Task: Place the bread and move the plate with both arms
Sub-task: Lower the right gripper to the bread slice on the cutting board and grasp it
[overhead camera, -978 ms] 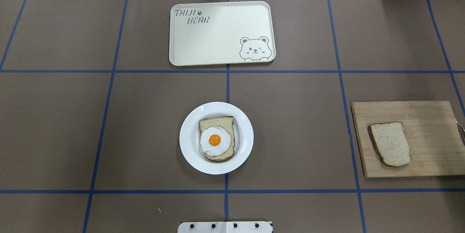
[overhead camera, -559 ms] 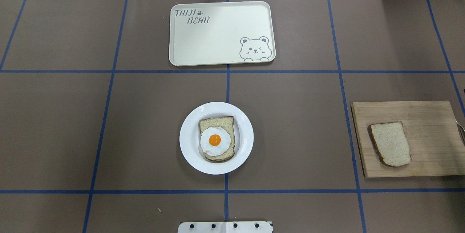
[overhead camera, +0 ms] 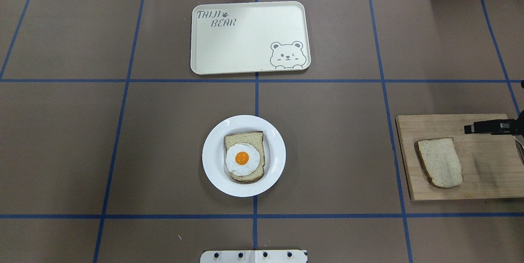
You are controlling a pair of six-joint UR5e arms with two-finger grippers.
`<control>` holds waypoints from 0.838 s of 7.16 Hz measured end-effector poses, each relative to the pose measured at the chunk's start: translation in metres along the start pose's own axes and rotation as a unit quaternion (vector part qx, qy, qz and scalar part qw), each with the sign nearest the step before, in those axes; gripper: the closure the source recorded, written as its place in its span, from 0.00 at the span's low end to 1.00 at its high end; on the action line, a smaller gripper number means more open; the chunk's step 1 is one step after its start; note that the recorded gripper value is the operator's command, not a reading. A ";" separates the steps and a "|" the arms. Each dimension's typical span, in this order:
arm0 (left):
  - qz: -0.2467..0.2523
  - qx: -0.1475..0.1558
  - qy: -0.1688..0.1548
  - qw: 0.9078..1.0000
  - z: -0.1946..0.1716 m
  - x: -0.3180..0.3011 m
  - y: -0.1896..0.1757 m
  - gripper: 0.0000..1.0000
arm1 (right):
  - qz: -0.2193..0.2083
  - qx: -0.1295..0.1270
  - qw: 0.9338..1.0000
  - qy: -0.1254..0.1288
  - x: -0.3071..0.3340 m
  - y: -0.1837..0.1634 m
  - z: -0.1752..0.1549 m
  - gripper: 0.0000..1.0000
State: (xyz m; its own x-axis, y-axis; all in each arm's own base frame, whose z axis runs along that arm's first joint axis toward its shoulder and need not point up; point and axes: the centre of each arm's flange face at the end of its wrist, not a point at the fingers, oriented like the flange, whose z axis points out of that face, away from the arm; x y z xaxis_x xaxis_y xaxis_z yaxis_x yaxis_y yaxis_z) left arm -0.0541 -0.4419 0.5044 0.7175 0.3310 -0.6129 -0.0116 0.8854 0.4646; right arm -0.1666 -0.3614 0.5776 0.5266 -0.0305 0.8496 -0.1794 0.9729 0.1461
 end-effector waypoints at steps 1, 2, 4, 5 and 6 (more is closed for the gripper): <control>0.001 0.002 0.002 1.000 0.000 0.000 0.001 0.01 | 0.004 0.008 1.000 0.001 -0.003 0.012 0.015 0.25; 0.003 0.004 0.003 1.000 0.000 0.000 0.001 0.01 | 0.004 0.013 1.000 0.004 -0.005 0.020 0.025 0.34; 0.004 0.006 0.003 1.000 -0.001 0.000 0.001 0.01 | -0.004 0.017 1.000 0.012 -0.008 0.028 0.039 0.36; 0.004 0.006 0.003 1.000 -0.001 0.000 0.001 0.01 | -0.010 0.018 1.000 0.018 -0.007 0.031 0.046 0.36; 0.004 0.006 0.003 1.000 -0.001 0.000 0.001 0.01 | -0.015 0.019 0.999 0.022 -0.007 0.033 0.051 0.40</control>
State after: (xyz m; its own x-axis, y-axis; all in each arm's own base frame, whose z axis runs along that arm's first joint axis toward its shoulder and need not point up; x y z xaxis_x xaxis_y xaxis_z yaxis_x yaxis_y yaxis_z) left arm -0.0545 -0.4408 0.5041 0.7127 0.3406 -0.6132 -0.0096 0.8789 0.4769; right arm -0.2187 -0.3405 0.6023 0.5679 -0.0478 0.8217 -0.1938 0.9625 0.1898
